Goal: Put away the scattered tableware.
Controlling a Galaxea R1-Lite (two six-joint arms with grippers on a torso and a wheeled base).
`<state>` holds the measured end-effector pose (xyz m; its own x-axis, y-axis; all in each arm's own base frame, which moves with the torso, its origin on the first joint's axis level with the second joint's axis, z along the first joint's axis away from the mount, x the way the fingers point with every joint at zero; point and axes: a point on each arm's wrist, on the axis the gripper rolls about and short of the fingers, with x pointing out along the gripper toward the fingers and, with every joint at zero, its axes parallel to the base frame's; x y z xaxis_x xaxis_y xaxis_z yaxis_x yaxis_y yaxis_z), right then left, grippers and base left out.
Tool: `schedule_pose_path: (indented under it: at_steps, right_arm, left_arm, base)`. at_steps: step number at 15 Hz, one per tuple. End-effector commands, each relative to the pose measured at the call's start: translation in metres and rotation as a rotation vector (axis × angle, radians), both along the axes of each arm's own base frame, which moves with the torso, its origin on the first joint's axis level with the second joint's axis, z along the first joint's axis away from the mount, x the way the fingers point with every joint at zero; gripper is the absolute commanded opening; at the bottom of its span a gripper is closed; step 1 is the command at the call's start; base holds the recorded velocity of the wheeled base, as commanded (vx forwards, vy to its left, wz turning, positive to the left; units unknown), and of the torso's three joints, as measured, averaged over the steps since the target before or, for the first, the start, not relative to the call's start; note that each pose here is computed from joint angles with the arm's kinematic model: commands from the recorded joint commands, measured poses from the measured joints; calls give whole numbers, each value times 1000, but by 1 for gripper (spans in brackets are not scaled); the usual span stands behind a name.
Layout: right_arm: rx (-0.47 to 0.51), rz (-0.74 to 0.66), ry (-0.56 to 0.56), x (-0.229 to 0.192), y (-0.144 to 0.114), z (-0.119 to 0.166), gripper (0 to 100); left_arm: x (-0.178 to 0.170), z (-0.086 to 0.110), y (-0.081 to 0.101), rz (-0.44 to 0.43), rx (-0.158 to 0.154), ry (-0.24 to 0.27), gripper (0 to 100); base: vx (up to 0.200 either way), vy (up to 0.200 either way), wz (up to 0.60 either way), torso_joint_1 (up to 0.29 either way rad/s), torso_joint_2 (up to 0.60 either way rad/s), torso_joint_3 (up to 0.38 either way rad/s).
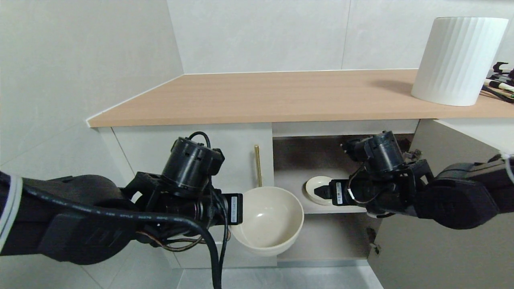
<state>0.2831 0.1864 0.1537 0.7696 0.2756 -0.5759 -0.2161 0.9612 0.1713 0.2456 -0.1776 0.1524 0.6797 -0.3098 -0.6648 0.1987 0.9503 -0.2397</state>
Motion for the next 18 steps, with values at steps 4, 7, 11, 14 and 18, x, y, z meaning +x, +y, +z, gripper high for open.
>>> schedule_pose_path:
  at_steps: [4,7,11,14,18]
  right_arm:
    - [63,127,-4,-44,12,36,100]
    - [46,221,103,-57,25,24,100]
    - [19,209,189,-44,38,-4,100]
    - [22,207,193,-42,40,-6,100]
    - [18,211,205,-41,42,-10,0]
  left_arm:
    - [-5,-23,-16,-49,53,59,0]
    - [-8,-21,-18,-60,51,53,0]
    - [-16,-18,-21,-80,50,46,0]
    - [-16,-19,-21,-81,51,47,0]
    - [-17,-19,-22,-83,53,48,0]
  base:
    - [0,0,0,0,0,0]
    - [0,0,0,0,0,0]
    - [0,0,0,0,0,0]
    - [0,0,0,0,0,0]
    - [0,0,0,0,0,0]
